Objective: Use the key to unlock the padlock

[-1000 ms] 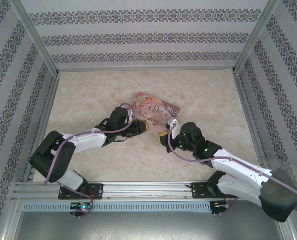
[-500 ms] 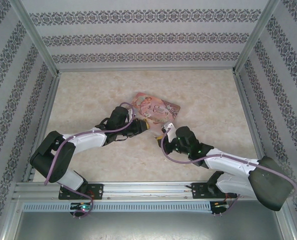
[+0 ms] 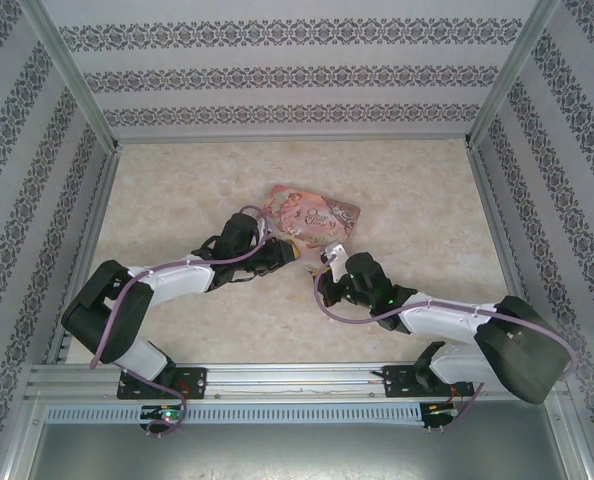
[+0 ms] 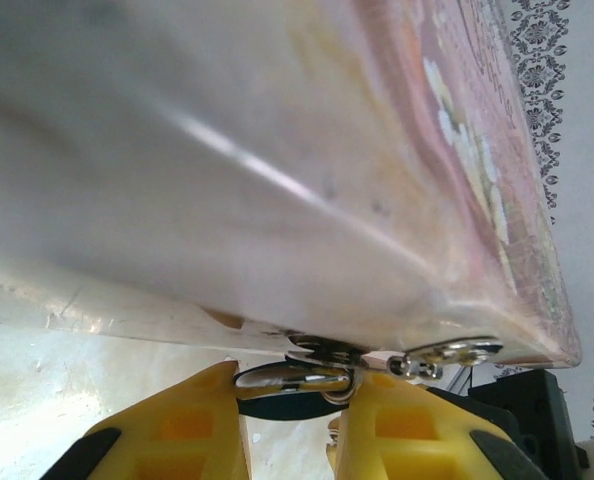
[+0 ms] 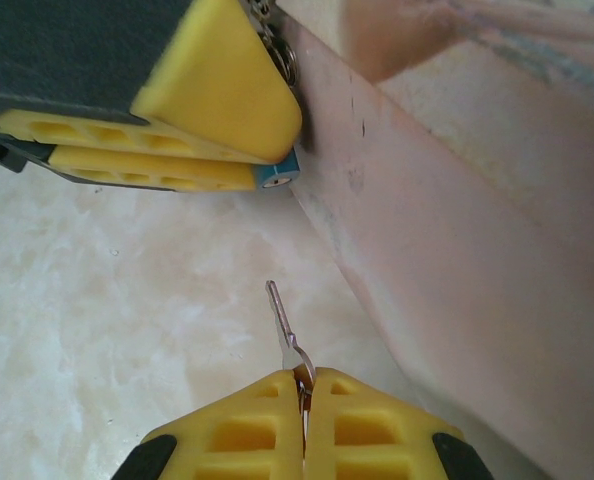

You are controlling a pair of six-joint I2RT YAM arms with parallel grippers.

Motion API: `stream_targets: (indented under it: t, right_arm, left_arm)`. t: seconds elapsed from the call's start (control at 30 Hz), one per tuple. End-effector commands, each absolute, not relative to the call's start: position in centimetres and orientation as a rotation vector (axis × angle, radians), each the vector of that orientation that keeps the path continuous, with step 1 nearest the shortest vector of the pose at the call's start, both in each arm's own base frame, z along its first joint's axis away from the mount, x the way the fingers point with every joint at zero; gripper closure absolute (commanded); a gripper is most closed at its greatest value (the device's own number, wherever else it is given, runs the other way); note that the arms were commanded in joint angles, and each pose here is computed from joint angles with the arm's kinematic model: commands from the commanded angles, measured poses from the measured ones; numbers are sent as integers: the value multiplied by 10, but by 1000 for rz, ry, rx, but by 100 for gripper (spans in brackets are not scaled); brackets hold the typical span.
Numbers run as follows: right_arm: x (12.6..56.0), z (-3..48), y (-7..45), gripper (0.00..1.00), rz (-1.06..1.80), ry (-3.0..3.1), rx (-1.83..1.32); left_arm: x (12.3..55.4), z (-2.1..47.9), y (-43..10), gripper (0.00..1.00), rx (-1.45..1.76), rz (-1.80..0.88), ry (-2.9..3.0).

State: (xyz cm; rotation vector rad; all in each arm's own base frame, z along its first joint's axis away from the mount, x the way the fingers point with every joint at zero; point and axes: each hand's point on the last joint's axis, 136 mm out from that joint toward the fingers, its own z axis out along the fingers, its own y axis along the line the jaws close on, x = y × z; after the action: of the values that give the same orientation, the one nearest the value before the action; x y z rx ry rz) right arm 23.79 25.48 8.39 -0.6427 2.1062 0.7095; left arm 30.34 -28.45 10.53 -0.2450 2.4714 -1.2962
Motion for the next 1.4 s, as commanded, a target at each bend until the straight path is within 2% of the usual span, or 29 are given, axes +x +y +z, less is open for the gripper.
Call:
stream_targets:
  t: [0.0, 1.37]
  right_arm:
    - [248, 104, 266, 100, 724, 2034, -623]
    - [266, 96, 275, 100, 690, 2052, -593]
  left_arm:
    - [309, 134, -303, 92, -196, -1416, 2388]
    - [309, 129, -306, 92, -210, -1447, 2396]
